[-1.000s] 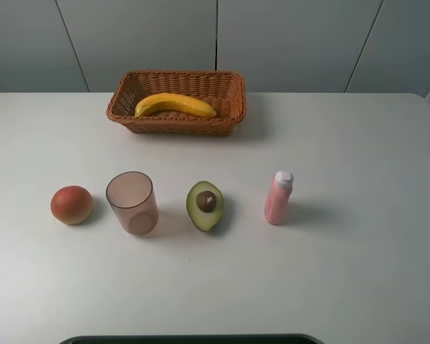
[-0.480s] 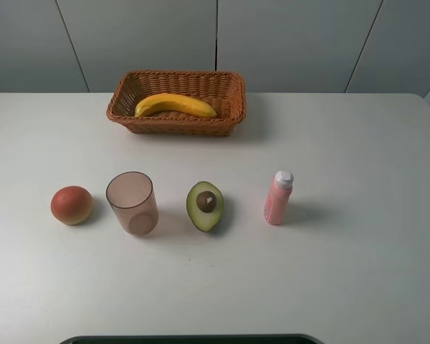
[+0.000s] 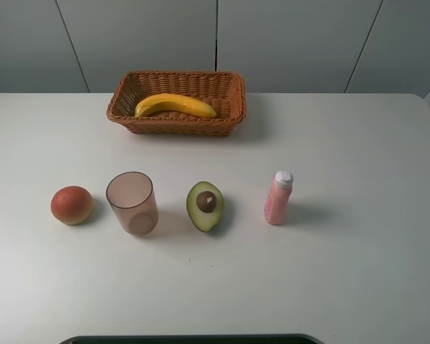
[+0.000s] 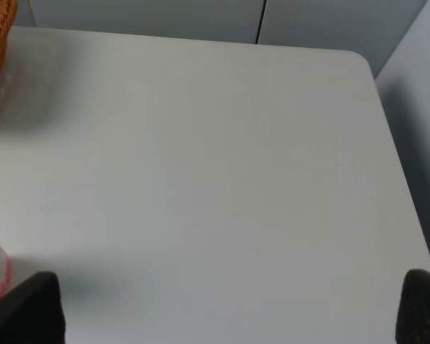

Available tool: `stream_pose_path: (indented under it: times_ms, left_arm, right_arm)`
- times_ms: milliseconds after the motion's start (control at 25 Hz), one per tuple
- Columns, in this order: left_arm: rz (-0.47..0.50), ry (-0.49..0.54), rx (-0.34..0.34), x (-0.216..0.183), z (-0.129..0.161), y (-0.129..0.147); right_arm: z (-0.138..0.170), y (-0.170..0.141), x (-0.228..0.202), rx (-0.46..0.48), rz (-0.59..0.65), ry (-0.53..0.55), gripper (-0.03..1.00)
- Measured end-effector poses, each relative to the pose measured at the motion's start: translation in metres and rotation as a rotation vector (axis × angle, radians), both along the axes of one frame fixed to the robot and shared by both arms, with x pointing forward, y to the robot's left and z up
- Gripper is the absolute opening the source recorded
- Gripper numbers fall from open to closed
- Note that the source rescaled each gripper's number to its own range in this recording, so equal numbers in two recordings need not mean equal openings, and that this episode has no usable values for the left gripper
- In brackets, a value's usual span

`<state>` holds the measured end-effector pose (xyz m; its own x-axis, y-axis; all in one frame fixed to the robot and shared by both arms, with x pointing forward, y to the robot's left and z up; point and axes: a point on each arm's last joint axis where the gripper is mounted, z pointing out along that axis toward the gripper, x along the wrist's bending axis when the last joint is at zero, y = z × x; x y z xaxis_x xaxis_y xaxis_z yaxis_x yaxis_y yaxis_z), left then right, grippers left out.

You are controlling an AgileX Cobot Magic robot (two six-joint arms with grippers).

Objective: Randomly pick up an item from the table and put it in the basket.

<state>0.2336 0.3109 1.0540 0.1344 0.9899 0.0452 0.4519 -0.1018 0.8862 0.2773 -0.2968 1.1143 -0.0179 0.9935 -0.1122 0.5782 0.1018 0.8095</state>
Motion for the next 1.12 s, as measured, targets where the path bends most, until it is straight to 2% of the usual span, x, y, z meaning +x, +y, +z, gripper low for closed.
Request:
stream_pose_path:
  times_ms: [200,640,1120]
  left_arm:
    - [0.0,0.0,0.0,0.0,0.0,0.0]
    - [0.0,0.0,0.0,0.0,0.0,0.0]
    - [0.0,0.0,0.0,0.0,0.0,0.0]
  right_arm:
    - [-0.025,0.008,-0.014,0.058,0.079,-0.017,1.0]
    - [-0.06,0.006,-0.044,0.072,0.005,-0.106,1.0]
    - [-0.061,0.005,-0.046,0.085,-0.025,-0.124,1.0]
